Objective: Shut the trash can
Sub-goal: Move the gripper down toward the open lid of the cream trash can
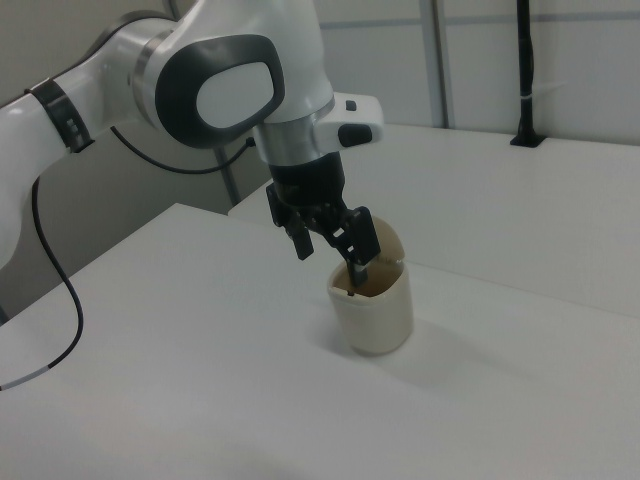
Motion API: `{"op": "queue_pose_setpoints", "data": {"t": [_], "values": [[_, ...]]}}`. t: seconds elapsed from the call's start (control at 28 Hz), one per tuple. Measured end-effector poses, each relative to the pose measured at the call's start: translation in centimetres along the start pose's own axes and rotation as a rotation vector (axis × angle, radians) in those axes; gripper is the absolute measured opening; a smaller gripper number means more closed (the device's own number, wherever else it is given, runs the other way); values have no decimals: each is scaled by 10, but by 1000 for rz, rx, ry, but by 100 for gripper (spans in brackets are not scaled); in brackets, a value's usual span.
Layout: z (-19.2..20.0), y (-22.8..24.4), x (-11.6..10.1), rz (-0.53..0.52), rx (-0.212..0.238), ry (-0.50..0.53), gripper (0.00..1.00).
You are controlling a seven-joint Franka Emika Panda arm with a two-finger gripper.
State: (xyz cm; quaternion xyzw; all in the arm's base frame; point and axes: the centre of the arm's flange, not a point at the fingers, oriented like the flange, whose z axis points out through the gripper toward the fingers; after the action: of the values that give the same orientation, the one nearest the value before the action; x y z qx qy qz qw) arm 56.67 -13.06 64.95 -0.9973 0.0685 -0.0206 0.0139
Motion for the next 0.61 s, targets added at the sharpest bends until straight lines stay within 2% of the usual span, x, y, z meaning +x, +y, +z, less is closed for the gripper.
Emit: {"op": "queue_pose_setpoints", "data": {"t": [0.11, 0.29, 0.61], "values": [[2, -2, 0, -3, 6, -2, 100], [4, -7, 1, -4, 51, -2, 100], [10, -15, 10, -16, 81, 23, 100]]}}
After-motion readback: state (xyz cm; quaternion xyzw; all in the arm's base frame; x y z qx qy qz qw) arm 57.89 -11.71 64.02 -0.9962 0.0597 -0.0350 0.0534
